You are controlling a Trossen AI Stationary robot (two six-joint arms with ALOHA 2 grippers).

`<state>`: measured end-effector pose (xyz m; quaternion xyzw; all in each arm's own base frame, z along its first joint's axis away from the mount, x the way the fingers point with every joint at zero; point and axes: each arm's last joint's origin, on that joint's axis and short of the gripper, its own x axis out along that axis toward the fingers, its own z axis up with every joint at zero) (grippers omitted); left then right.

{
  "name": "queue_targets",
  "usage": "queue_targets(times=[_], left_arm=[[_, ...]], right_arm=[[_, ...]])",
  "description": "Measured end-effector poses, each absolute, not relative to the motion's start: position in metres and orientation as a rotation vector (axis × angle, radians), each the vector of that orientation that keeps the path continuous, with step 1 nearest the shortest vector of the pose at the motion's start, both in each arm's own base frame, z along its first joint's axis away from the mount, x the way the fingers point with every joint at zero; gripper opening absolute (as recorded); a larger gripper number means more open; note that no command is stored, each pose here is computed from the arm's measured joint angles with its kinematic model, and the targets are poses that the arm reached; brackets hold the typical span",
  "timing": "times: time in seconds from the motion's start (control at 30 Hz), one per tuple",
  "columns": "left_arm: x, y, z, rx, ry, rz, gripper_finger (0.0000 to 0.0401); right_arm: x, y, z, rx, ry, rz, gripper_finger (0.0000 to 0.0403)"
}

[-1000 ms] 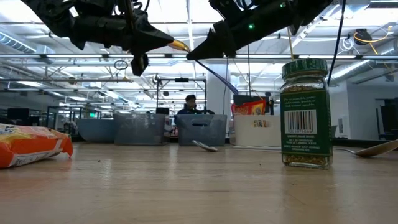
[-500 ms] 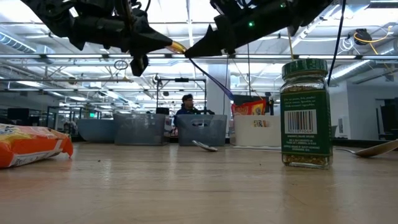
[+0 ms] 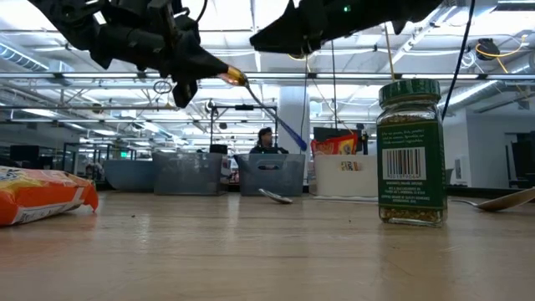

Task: Pick & Place Food Item
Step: Put the blue spoon into the right black bin

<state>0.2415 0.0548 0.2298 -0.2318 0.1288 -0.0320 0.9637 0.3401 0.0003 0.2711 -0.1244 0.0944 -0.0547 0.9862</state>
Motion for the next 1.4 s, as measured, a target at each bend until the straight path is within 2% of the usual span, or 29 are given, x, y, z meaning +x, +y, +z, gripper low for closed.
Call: queue_targets(times=[0.27, 0.47, 0.7, 0.87, 1.1, 1.4], left_arm=[[0.242, 0.055, 0.228, -0.394, 0.373, -0.055, 0.0006], [0.249, 0.046, 0.26, -0.249, 0.524, -0.038, 0.0007], [0.252, 0.035, 0.3, -0.146, 0.57, -0.09, 0.0007], [0.25, 0.035, 0.315, -0.129, 0.595, -0.086, 0.0004], [0.27, 0.038, 0.304, -0.145, 0.675, -0.083, 0.0005], [0.29, 0.035, 0.289, -0.131, 0.768, -0.123, 0.0007]], right_arm=[[0.332, -0.016, 0.279, -0.081, 0.179, 0.08, 0.0226], [0.329, -0.036, 0.275, -0.006, 0.224, 0.091, 0.0218], [0.329, -0.039, 0.275, 0.0, 0.217, 0.103, 0.0218], [0.331, -0.038, 0.275, 0.004, 0.2, 0.135, 0.0211], [0.34, -0.042, 0.282, 0.028, 0.169, 0.171, 0.0205], [0.342, -0.046, 0.271, 0.073, 0.257, 0.188, 0.0203]])
